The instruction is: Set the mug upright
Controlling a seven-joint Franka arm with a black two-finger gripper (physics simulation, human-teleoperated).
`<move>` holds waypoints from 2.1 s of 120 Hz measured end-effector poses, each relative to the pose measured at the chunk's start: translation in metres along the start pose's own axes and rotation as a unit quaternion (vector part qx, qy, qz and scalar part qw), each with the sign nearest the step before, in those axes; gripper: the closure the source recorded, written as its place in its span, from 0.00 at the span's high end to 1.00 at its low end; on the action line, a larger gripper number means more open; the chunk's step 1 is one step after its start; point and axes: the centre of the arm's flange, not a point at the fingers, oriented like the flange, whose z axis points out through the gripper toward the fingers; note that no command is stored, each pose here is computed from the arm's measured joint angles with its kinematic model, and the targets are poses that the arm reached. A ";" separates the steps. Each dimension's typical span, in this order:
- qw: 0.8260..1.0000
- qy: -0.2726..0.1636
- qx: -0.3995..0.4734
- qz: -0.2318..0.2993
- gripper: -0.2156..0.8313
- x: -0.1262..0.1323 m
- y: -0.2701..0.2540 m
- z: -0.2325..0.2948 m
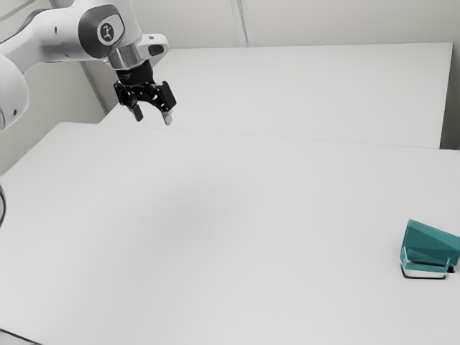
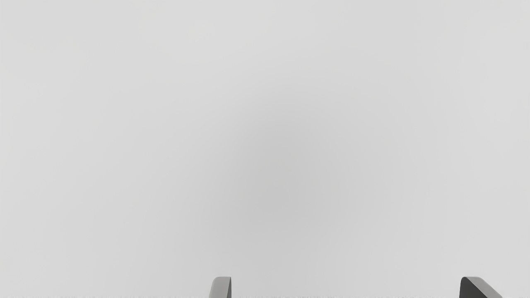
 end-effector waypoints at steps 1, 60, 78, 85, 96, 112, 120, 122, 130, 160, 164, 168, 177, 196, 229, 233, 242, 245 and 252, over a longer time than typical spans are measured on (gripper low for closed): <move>1.000 0.000 0.000 0.000 0.79 0.000 0.000 0.000; 0.996 -0.007 -0.082 0.042 0.79 0.007 0.077 0.026; 0.986 -0.006 -0.159 0.053 0.79 0.003 0.136 0.067; 0.982 -0.003 -0.180 0.061 0.79 -0.001 0.161 0.076; 0.974 -0.004 -0.215 0.066 0.79 -0.006 0.196 0.095; 0.966 0.013 -0.243 0.090 0.79 -0.006 0.256 0.114; 0.962 0.026 -0.256 0.098 0.79 0.001 0.283 0.124; 0.960 0.029 -0.259 0.099 0.79 0.004 0.290 0.126; 0.956 0.035 -0.277 0.096 0.79 0.011 0.311 0.141; 0.933 0.022 -0.354 0.058 0.79 0.024 0.372 0.221; 0.930 0.022 -0.363 0.059 0.79 0.027 0.383 0.230; 0.926 0.025 -0.371 0.061 0.79 0.031 0.396 0.236; 0.920 0.032 -0.386 0.064 0.79 0.038 0.416 0.248; 0.909 0.041 -0.410 0.058 0.79 0.037 0.436 0.255; 0.901 0.029 -0.432 0.036 0.79 0.026 0.460 0.289; 0.900 0.030 -0.434 0.037 0.79 0.023 0.464 0.289; 0.895 0.031 -0.442 0.040 0.79 0.017 0.475 0.285; 0.894 0.031 -0.445 0.040 0.79 0.015 0.478 0.283; 0.891 0.033 -0.451 0.039 0.79 0.012 0.484 0.281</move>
